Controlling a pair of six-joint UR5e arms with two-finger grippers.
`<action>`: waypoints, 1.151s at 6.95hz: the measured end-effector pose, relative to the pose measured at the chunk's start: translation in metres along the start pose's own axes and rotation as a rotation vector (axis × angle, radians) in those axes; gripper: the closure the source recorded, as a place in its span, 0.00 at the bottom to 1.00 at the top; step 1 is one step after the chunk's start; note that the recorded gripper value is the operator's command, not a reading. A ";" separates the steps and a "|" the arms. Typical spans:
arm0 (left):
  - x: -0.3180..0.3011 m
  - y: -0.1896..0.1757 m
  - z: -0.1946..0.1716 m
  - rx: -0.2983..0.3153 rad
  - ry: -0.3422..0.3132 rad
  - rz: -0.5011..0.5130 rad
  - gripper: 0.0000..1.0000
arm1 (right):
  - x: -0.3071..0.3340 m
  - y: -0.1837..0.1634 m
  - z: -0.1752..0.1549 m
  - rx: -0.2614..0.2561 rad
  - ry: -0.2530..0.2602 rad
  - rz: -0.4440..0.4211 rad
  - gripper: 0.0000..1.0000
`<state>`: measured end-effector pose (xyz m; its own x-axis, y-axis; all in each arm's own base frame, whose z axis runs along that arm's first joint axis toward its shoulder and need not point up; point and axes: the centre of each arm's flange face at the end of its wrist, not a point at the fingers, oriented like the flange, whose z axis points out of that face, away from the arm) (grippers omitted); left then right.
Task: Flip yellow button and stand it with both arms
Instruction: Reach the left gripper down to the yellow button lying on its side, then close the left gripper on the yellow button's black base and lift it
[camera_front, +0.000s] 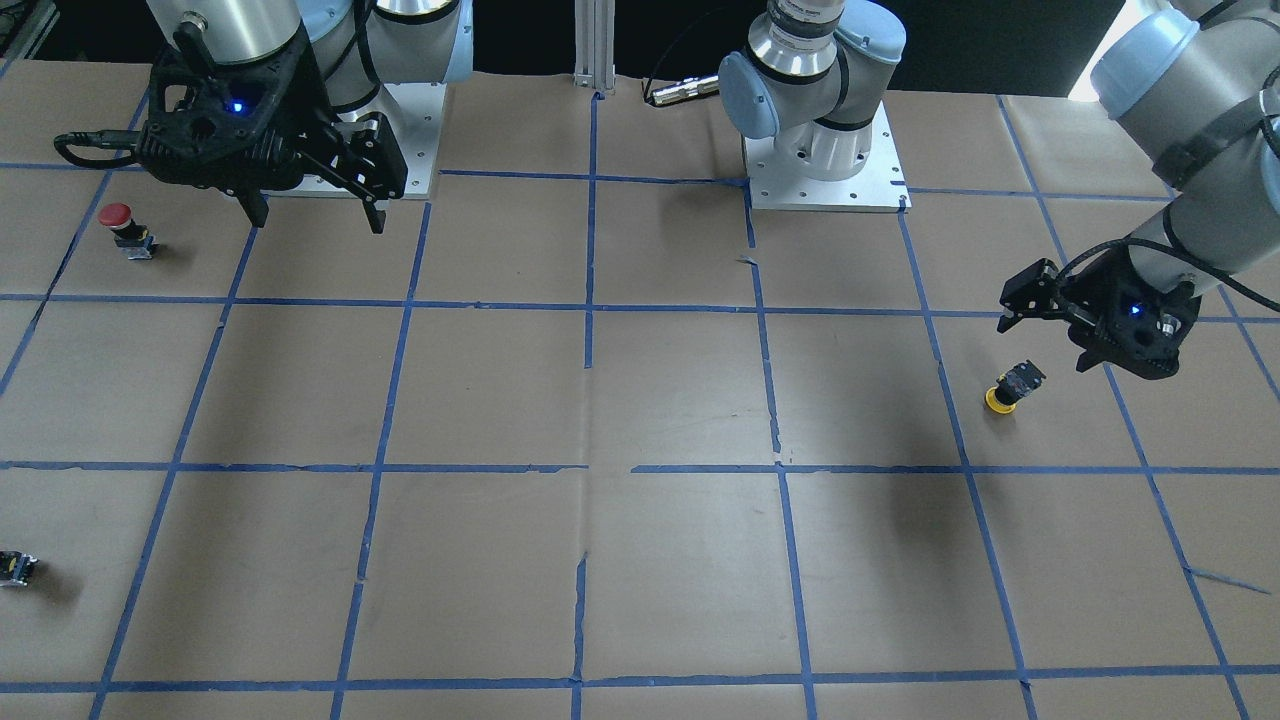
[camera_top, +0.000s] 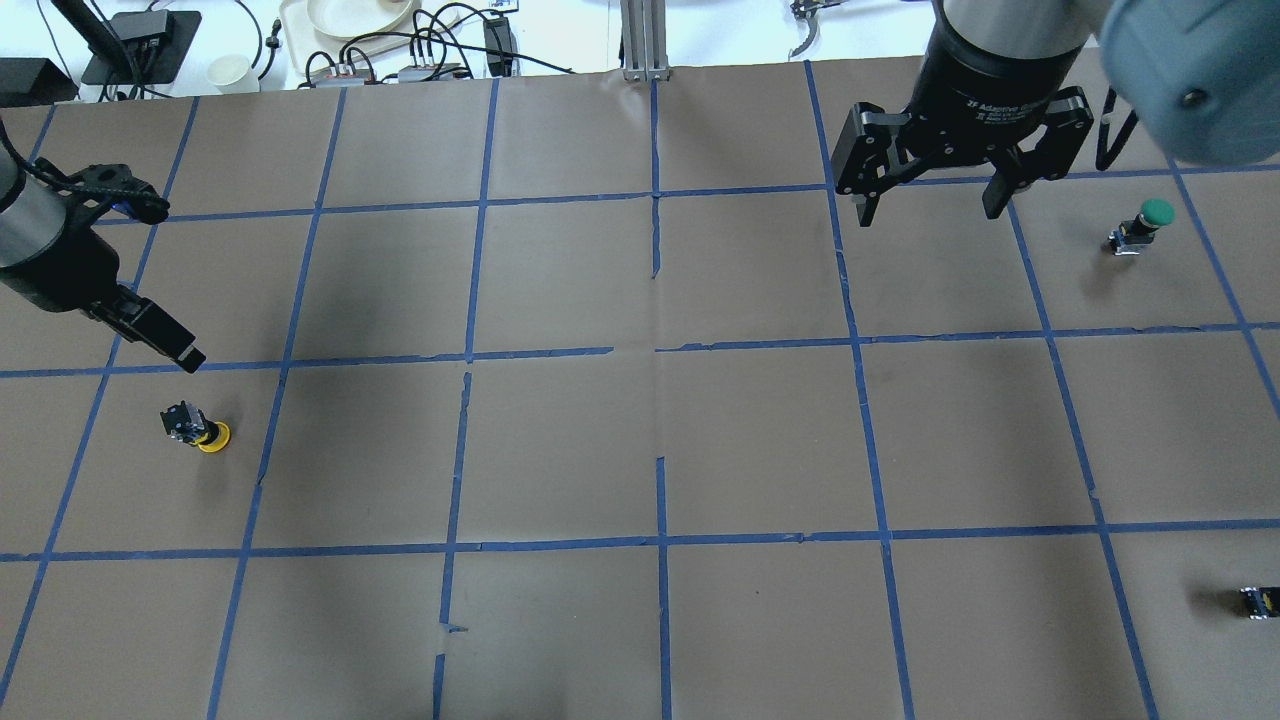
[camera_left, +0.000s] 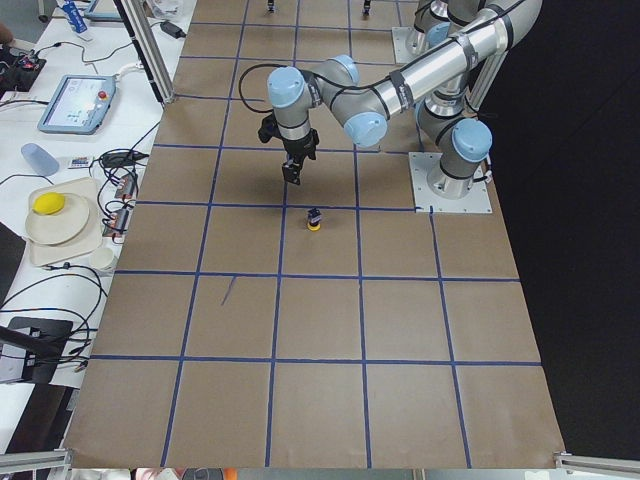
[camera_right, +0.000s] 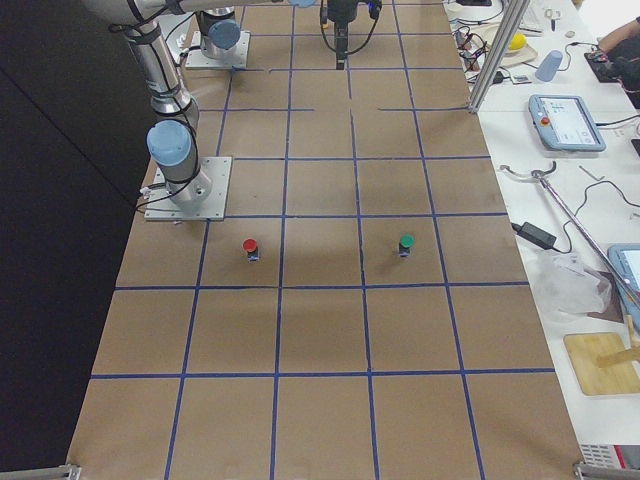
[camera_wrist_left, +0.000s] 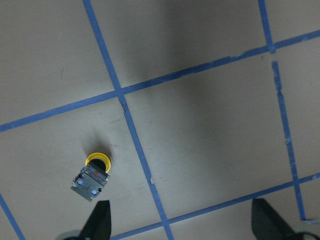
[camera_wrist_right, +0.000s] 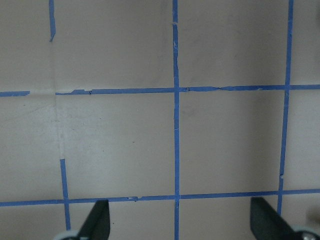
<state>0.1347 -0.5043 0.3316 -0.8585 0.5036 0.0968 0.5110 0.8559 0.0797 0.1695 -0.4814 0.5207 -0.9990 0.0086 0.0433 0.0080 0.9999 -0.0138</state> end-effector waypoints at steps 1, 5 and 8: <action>-0.017 0.012 0.021 -0.001 -0.020 0.077 0.02 | 0.000 0.000 0.000 0.000 0.000 0.000 0.00; -0.024 0.047 0.095 0.018 -0.086 0.331 0.03 | 0.000 0.000 0.000 0.000 0.000 0.000 0.00; -0.025 0.052 0.113 0.022 -0.094 0.435 0.21 | 0.000 0.000 0.001 -0.001 0.000 0.000 0.00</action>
<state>0.1782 -0.4591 0.2212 -0.5646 0.8249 0.0260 0.8253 0.5639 0.0306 0.1695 -0.4813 0.5200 -0.9990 0.0086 0.0434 0.0081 0.9999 -0.0125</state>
